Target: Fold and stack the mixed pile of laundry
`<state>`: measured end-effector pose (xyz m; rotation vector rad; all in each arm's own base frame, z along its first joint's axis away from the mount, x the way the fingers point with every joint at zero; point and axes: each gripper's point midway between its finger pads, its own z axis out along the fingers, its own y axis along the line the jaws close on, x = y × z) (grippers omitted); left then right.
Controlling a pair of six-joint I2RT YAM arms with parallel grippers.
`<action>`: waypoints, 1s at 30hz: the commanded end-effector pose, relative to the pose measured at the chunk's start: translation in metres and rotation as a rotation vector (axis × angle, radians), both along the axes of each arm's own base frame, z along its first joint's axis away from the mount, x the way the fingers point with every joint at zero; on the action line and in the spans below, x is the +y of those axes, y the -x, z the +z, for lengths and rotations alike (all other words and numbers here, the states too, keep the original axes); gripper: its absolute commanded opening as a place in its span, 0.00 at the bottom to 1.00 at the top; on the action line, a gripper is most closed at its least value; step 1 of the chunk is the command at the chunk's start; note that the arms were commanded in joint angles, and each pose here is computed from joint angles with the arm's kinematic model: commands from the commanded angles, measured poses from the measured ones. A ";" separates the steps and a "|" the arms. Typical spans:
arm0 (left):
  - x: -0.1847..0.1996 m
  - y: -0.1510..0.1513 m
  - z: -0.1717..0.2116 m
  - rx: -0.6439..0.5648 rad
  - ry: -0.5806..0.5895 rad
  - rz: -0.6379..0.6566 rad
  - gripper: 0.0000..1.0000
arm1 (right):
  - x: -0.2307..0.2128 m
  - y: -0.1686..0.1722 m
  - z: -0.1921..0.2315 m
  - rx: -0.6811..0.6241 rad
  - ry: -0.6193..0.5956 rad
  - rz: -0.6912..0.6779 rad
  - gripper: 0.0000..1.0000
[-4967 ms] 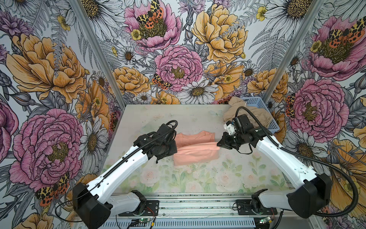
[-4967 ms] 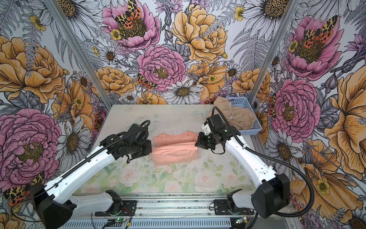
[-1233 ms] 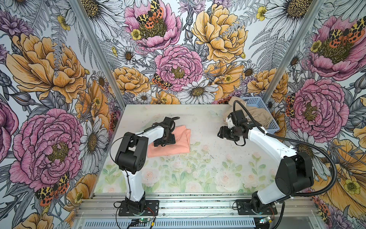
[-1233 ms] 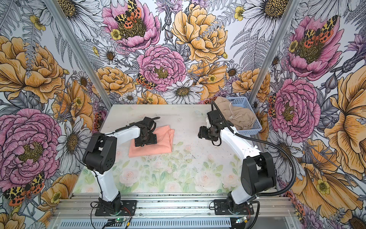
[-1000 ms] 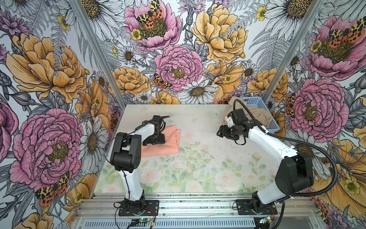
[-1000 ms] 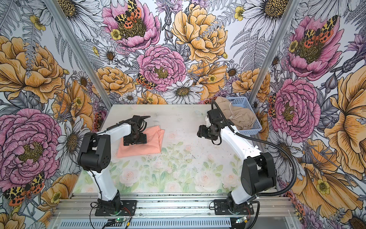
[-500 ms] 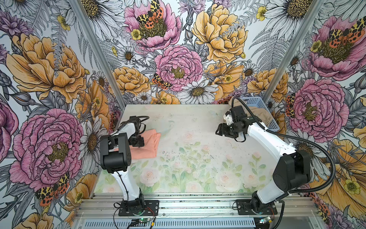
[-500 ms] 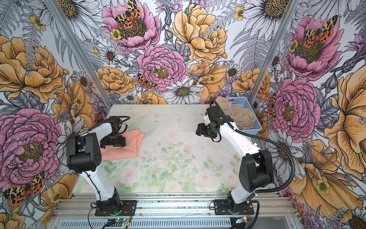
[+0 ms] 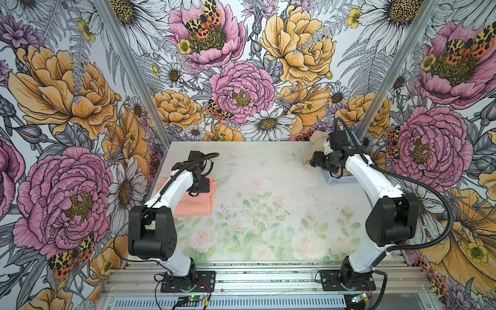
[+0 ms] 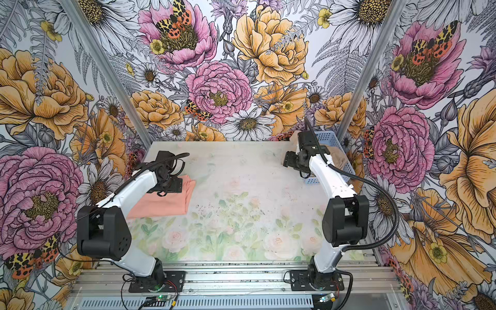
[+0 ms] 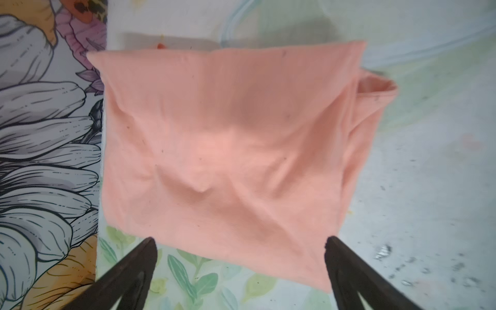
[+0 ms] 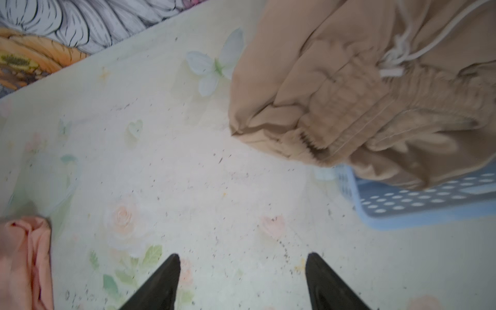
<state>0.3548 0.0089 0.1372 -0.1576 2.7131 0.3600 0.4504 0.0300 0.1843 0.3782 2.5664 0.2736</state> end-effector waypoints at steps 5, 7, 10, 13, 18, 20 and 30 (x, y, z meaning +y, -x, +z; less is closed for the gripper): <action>-0.078 -0.006 0.022 -0.095 0.136 -0.075 0.99 | -0.089 -0.080 -0.017 -0.078 -0.074 -0.229 0.77; -0.091 -0.005 0.018 -0.090 0.138 -0.094 0.99 | -0.095 -0.095 -0.025 -0.081 -0.116 -0.240 0.78; -0.097 -0.003 0.010 -0.073 0.139 -0.101 0.99 | -0.096 -0.108 -0.044 -0.057 -0.147 -0.244 0.80; -0.100 -0.004 0.005 -0.071 0.155 -0.105 0.99 | -0.094 -0.111 -0.068 -0.016 -0.163 -0.248 0.81; -0.104 -0.005 0.001 -0.066 0.158 -0.112 0.99 | -0.078 -0.117 -0.100 0.015 -0.247 -0.226 0.81; -0.106 -0.007 -0.002 -0.062 0.164 -0.114 0.99 | -0.076 -0.121 -0.112 0.026 -0.275 -0.236 0.75; -0.108 -0.006 0.000 -0.074 0.162 -0.111 0.99 | -0.094 -0.129 -0.072 -0.087 -0.248 -0.290 0.00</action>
